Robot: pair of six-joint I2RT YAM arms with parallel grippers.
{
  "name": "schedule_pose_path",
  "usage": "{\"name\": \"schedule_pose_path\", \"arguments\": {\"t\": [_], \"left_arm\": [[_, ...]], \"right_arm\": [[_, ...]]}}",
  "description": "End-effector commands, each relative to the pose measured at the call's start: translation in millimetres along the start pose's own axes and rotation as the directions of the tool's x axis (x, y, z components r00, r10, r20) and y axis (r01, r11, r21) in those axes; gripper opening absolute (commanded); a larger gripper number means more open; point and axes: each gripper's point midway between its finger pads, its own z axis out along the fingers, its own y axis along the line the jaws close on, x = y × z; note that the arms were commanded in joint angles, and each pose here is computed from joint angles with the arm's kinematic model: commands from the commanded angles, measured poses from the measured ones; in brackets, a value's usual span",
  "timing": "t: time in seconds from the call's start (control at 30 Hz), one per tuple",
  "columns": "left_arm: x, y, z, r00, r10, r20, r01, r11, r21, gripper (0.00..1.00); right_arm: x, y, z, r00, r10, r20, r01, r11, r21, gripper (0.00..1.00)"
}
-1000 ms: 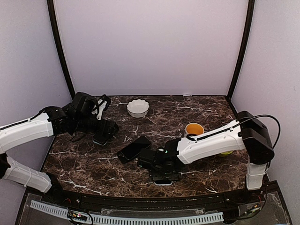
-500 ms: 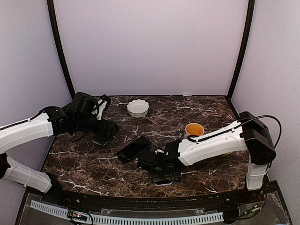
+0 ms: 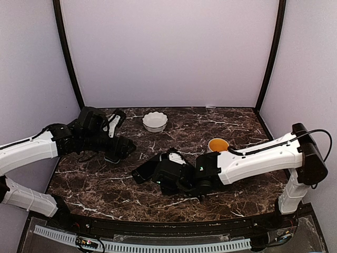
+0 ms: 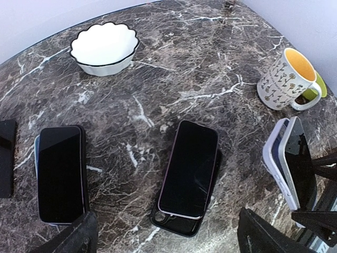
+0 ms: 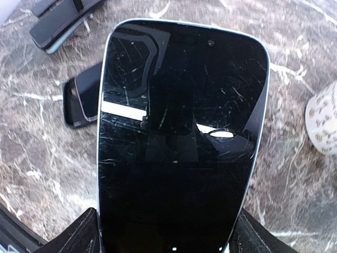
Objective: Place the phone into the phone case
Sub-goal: Pick up the phone with the phone case at the center of the board, then press the corner of the phone case at the top left corner of the phone case.
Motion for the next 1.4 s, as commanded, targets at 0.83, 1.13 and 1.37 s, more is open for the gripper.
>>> {"name": "schedule_pose_path", "arguments": {"t": [0.83, 1.13, 1.37], "left_arm": [[-83, -114, -83, 0.858, -0.292, 0.423, 0.004, 0.826, 0.564, 0.85], [-86, -117, -83, 0.855, -0.269, 0.444, -0.018, 0.839, 0.544, 0.33], [-81, -122, -80, 0.868, -0.260, 0.423, -0.026, 0.827, 0.562, 0.09]], "right_arm": [[-149, 62, -128, 0.777, 0.008, 0.630, 0.128, 0.977, -0.170, 0.28], [-146, 64, -126, 0.782, -0.007, 0.624, 0.141, 0.976, -0.166, 0.28], [-147, 66, -126, 0.781, -0.011, 0.624, 0.145, 0.976, -0.164, 0.27]]}}
